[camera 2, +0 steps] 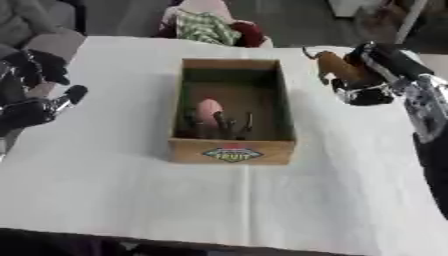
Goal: Pick up objects on the table and place them in the box.
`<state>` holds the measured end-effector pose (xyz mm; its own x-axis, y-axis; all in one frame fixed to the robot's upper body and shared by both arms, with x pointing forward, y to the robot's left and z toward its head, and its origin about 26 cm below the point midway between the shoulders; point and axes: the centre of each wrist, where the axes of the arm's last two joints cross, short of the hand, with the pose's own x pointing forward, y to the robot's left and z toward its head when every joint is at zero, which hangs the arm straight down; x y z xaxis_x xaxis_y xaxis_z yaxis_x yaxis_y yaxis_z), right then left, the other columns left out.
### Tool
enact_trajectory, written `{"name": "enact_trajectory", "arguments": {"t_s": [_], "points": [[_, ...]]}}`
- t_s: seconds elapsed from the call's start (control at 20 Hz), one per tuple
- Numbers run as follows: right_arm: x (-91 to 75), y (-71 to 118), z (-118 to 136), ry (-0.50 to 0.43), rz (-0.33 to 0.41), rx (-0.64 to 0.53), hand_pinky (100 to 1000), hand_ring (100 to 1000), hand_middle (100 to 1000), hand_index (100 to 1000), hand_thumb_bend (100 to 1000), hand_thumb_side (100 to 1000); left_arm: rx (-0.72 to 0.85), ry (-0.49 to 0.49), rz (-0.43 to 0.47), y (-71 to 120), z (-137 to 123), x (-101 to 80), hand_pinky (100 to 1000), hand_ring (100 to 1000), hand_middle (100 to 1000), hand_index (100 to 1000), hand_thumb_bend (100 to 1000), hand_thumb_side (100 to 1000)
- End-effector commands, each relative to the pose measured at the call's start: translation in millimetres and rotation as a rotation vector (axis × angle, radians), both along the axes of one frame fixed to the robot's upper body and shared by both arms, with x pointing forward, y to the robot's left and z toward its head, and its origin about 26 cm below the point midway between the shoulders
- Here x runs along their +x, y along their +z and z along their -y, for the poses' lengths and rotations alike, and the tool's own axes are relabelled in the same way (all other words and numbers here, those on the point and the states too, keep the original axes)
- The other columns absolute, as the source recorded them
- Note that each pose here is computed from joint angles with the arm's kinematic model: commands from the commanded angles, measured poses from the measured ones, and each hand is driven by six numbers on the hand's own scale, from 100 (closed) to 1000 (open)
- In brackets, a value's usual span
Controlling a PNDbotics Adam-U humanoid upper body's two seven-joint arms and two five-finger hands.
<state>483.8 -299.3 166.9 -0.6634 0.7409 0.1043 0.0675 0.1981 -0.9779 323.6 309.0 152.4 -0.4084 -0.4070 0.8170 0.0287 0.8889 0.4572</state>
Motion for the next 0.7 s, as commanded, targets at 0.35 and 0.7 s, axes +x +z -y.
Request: {"name": "enact_trajectory", "arguments": {"t_s": [0.35, 0.7], "points": [[12.0, 42.8, -81.8, 0.189, 0.058, 0.036, 482, 421, 355, 466, 100, 222, 0.002, -0.035, 0.026, 9.6, 3.1, 0.1, 696, 554, 534, 652, 551, 166], [14.4, 18.8, -128.7, 0.220, -0.018, -0.011, 493, 440, 376, 488, 100, 236, -0.015, -0.069, 0.037, 12.7, 11.3, 1.4, 695, 553, 534, 651, 551, 166]]}}
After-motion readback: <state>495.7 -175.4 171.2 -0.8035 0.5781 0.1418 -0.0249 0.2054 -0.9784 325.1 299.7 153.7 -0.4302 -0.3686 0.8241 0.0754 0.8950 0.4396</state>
